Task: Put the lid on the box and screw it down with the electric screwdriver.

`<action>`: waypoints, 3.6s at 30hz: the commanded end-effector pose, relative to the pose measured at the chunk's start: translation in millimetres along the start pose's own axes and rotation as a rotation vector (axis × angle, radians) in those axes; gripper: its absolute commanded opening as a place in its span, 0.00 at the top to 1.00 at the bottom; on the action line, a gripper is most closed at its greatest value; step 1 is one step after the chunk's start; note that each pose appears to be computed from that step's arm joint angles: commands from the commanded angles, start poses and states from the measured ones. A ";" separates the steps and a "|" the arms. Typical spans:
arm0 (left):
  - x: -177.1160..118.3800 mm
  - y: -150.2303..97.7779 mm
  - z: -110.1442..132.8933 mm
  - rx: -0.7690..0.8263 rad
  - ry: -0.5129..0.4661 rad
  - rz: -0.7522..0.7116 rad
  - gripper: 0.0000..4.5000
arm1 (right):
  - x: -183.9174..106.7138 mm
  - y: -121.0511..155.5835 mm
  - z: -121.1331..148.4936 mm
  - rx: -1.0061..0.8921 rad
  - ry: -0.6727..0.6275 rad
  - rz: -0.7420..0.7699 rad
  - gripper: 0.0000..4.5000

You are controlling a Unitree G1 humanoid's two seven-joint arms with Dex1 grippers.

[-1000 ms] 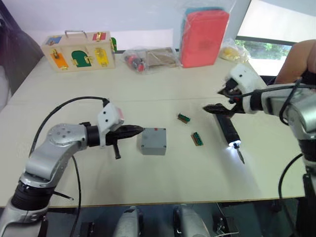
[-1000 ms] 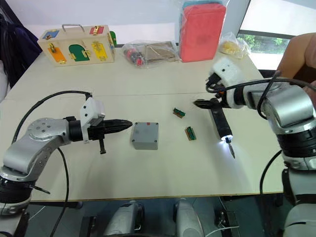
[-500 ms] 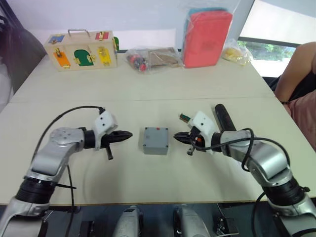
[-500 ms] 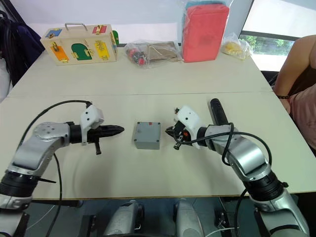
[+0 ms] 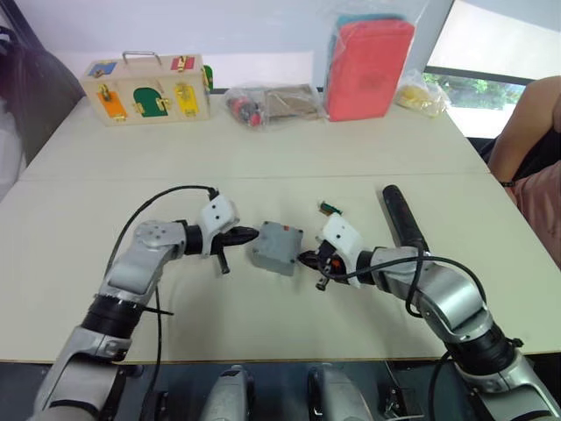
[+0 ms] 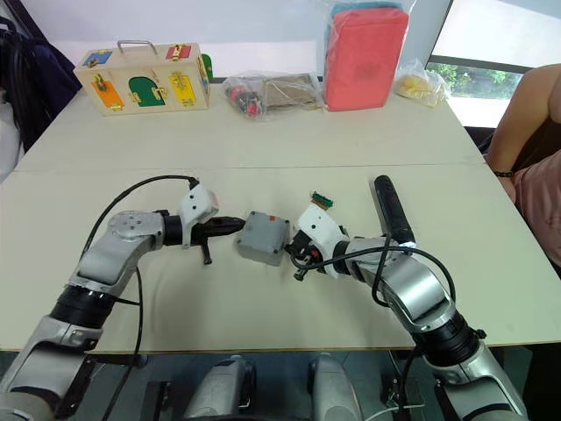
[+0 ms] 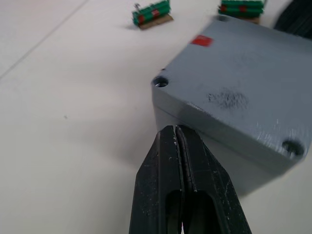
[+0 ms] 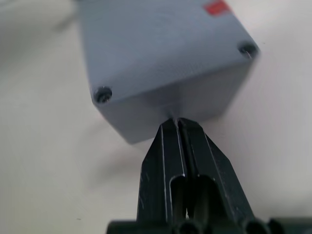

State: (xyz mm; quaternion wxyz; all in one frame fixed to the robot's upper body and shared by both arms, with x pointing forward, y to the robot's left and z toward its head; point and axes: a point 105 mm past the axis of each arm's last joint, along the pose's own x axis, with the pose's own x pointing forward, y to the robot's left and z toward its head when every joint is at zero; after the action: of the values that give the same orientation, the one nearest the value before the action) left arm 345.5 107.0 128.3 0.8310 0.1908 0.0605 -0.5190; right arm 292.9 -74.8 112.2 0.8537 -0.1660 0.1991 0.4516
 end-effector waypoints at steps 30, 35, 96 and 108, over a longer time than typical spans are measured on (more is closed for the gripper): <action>-22.7 -32.4 -11.2 0.027 0.073 -0.057 1.00 | 25.0 -38.9 21.7 -0.141 -0.234 -0.039 0.99; -19.6 -28.7 -6.8 0.040 0.065 -0.061 1.00 | 24.8 -17.1 12.4 -0.129 -0.217 0.034 0.99; -40.1 -11.9 62.1 0.107 -0.086 0.028 1.00 | 23.8 -126.5 24.9 0.222 -0.306 -0.406 0.46; -36.7 -10.2 62.0 0.120 -0.084 0.027 1.00 | 20.3 -129.7 24.3 0.228 -0.316 -0.422 0.98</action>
State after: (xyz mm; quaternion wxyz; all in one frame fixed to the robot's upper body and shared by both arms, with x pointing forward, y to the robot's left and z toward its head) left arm 314.4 114.2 185.1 0.8319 0.2091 0.0115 -0.5139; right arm 413.1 -118.7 121.5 0.9594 -0.0396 0.1025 0.2597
